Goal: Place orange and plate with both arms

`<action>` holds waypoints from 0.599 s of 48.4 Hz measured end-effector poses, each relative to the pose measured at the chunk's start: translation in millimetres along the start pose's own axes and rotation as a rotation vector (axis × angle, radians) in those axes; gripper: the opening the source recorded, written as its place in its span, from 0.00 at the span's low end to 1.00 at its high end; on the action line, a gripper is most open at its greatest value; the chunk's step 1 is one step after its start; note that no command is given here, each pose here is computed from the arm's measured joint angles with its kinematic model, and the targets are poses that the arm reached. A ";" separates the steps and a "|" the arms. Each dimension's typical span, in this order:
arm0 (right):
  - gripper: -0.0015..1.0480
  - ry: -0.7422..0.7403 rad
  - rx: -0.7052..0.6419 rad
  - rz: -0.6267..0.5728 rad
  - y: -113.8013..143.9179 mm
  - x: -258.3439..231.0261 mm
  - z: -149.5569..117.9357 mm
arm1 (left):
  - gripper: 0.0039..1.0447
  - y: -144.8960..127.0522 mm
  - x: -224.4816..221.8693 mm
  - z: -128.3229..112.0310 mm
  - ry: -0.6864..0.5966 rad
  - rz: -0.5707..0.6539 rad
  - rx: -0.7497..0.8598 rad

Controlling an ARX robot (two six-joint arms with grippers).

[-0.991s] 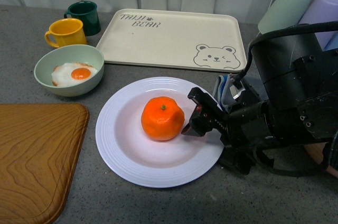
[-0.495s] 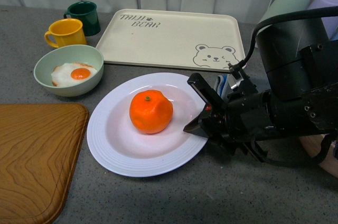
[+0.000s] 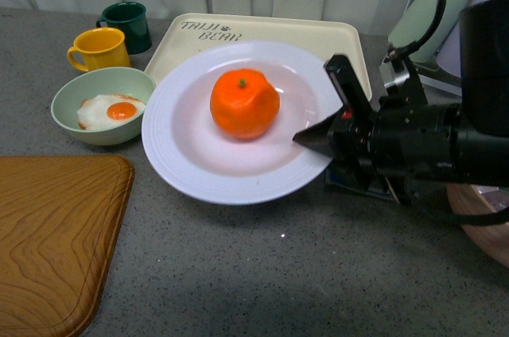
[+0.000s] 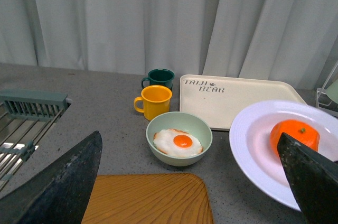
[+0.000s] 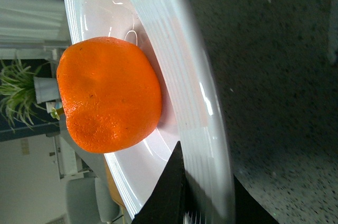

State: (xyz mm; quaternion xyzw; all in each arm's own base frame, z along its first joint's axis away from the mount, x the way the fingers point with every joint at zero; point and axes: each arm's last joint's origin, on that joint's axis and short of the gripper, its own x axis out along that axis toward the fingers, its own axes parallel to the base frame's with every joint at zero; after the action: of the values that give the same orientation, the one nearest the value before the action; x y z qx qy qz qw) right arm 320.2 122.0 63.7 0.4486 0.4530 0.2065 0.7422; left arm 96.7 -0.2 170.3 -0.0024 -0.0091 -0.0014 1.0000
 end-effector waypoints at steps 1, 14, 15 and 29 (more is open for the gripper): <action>0.04 -0.005 -0.002 0.007 1.6 -0.3 2.9 | 0.94 0.0 0.0 0.0 0.000 0.000 0.000; 0.04 -0.035 0.009 0.036 17.2 14.0 40.5 | 0.94 0.0 0.0 0.0 0.000 0.000 0.000; 0.04 -0.040 0.012 0.042 19.0 18.1 46.5 | 0.94 0.0 0.0 0.0 0.000 0.000 0.000; 0.04 -0.063 0.079 0.011 32.2 70.4 103.3 | 0.94 0.0 0.0 0.0 0.000 0.000 0.000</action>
State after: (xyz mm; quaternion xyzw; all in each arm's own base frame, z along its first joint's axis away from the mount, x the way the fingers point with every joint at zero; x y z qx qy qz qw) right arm 447.5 139.2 76.2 0.4865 0.4348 0.1784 0.7365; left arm 96.7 -0.2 170.3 -0.0024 -0.0089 -0.0014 1.0000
